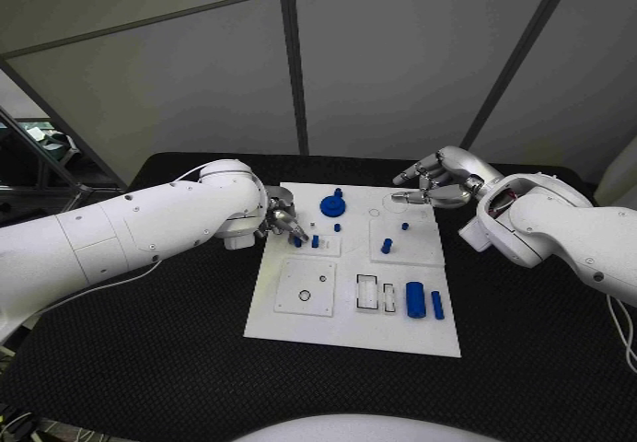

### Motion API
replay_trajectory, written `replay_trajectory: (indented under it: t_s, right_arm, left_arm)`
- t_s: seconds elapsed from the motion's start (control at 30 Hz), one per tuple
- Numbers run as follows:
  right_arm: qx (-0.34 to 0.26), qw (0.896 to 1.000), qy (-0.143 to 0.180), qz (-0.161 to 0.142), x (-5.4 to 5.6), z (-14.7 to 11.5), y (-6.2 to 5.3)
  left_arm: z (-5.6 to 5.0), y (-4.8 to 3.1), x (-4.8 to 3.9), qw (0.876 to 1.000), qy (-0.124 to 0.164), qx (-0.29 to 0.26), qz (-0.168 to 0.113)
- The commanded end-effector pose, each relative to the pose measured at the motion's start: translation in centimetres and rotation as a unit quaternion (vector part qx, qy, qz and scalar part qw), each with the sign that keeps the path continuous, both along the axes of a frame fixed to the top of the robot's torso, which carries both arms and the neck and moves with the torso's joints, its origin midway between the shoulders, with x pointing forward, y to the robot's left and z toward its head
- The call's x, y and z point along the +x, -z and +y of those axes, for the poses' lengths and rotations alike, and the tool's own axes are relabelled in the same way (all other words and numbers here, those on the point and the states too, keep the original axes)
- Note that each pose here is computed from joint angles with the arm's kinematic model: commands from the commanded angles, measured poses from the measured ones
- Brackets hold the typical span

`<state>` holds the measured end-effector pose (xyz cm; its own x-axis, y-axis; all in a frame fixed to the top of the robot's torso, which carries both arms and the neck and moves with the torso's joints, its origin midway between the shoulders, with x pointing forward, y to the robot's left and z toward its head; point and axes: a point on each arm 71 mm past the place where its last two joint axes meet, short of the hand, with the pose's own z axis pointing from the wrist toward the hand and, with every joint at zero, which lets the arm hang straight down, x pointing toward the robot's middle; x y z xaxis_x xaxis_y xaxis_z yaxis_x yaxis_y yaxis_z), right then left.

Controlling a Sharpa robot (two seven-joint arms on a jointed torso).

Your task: Assemble the parts on the task board

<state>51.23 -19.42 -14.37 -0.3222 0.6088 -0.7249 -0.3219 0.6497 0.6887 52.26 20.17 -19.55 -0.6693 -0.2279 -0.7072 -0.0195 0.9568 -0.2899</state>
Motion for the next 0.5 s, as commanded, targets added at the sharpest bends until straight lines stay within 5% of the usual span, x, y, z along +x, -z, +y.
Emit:
replay_trajectory:
  t_s: [0.03, 0.5]
  right_arm:
    - [0.001, 1.0, -0.006, -0.004, -0.04, 0.13, -0.18]
    - [0.001, 1.0, -0.006, -0.004, -0.02, 0.08, -0.17]
  left_arm:
    - [0.2, 0.55, -0.11, 1.0, 0.002, 0.012, 0.01]
    - [0.83, 0.62, 0.15, 1.0, -0.014, 0.014, 0.005]
